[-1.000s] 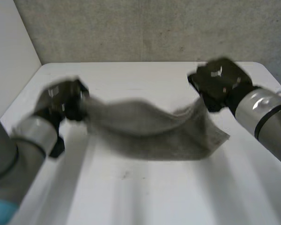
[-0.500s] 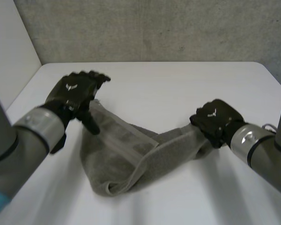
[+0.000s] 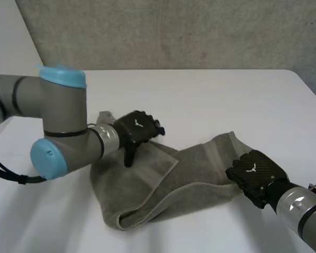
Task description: Fold the towel.
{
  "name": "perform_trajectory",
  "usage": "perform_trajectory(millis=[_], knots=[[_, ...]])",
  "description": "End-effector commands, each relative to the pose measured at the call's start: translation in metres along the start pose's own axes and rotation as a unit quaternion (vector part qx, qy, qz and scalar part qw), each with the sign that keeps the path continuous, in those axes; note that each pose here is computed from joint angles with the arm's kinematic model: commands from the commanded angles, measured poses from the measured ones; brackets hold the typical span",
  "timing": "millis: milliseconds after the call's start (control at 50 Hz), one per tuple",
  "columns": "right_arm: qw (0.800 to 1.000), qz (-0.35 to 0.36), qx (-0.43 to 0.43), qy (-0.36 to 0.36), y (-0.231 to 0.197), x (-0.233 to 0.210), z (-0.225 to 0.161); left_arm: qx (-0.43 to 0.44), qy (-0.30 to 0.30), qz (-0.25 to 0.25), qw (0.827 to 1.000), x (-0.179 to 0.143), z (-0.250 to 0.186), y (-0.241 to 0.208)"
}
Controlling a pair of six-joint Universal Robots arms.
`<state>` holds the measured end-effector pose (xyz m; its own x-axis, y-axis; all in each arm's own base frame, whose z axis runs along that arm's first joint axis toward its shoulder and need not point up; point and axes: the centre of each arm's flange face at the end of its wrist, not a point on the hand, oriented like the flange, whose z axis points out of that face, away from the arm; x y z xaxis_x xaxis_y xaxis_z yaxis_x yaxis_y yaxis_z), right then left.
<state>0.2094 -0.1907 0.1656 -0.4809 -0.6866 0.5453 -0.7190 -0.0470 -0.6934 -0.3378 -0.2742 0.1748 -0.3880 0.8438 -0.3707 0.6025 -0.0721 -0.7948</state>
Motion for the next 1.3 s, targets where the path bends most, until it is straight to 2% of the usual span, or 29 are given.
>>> perform_trajectory(millis=[20, 160, 280, 480, 700, 1080, 1300], knots=[[1.000, 0.021, 0.000, -0.005, 0.010, 0.006, 0.002, 0.009, 0.076, 0.028, 0.997, 0.032, 0.004, 0.001], [1.000, 0.020, 0.003, -0.002, 0.012, 0.005, 0.003, 0.006, 0.101, 0.061, 0.993, 0.047, 0.008, 0.005], [1.000, 0.021, 0.002, -0.002, 0.013, 0.003, 0.003, -0.004, 0.099, 0.061, 0.993, 0.046, 0.013, 0.008], [1.000, 0.021, 0.001, -0.003, 0.014, 0.002, 0.002, -0.046, 0.084, 0.074, 0.993, 0.039, 0.018, 0.012], [1.000, 0.022, 0.000, -0.004, 0.015, 0.001, 0.002, -0.041, 0.067, 0.098, 0.992, 0.036, 0.012, 0.002], [1.000, 0.022, -0.002, -0.007, 0.017, 0.000, 0.004, -0.033, 0.051, 0.104, 0.993, 0.035, 0.000, -0.003], [0.999, 0.029, -0.005, 0.017, 0.018, 0.013, 0.007, -0.025, 0.016, 0.111, 0.993, 0.028, 0.002, 0.000]])
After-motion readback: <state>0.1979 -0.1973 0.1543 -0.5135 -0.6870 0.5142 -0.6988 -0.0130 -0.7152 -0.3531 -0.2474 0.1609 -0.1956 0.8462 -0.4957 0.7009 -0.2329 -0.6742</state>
